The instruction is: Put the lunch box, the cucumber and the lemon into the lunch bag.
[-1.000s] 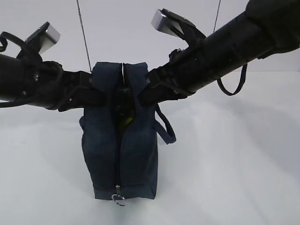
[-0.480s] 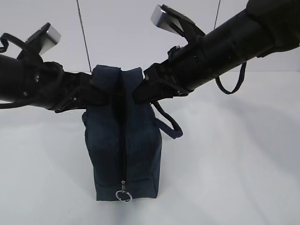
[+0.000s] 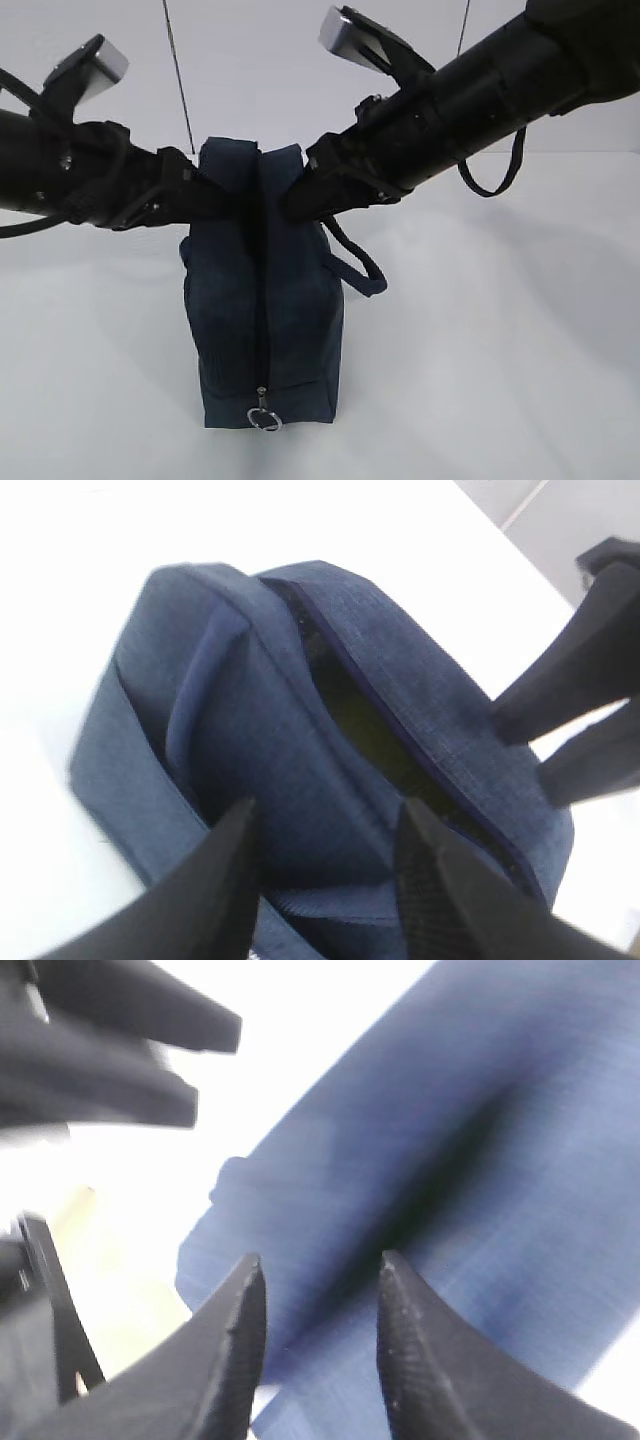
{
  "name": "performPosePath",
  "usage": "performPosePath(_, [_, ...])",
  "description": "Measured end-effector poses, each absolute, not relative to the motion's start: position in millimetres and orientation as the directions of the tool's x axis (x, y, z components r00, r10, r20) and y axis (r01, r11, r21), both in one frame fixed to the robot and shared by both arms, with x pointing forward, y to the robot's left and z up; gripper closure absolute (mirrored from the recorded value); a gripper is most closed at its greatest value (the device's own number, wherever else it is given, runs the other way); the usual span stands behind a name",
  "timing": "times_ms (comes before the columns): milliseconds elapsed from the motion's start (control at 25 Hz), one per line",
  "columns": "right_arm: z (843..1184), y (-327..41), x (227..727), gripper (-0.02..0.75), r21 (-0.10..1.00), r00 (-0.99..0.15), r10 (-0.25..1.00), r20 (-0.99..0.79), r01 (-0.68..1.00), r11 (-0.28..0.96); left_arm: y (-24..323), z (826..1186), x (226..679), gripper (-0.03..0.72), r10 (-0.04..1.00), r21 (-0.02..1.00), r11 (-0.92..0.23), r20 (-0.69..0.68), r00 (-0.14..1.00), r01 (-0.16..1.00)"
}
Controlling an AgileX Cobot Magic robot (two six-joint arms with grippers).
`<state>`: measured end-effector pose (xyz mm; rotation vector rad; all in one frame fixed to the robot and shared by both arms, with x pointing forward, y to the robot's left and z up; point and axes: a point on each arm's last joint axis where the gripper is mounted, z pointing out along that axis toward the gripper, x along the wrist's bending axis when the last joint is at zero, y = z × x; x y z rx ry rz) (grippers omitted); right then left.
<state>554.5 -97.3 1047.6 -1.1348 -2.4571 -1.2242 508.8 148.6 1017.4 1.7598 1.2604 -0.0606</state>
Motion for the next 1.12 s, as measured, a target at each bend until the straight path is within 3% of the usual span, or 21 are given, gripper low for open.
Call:
performPosePath(320, [1068, -97, 556, 0.444, 0.626, -0.763, 0.514, 0.392, 0.630, 0.459, 169, 1048, 499, 0.368, 0.727, 0.754, -0.075, -0.406, 0.553, 0.653])
performPosePath(520, [1071, -105, 556, 0.444, 0.554, -0.774, 0.544, 0.324, 0.621, 0.554, 180, 1061, 492, 0.368, 0.733, 0.791, -0.144, -0.318, 0.601, 0.594])
performPosePath(800, [1076, -120, 553, 0.444, 0.447, -0.761, 0.609, 0.224, 0.635, 0.630, 184, 1067, 482, 0.368, 0.714, 0.804, -0.223, -0.251, 0.653, 0.552])
performPosePath(1120, [1100, -138, 539, 0.444, 0.425, -0.749, 0.655, 0.103, 0.628, 0.652, 188, 1065, 476, 0.369, 0.690, 0.787, -0.352, -0.148, 0.709, 0.507])
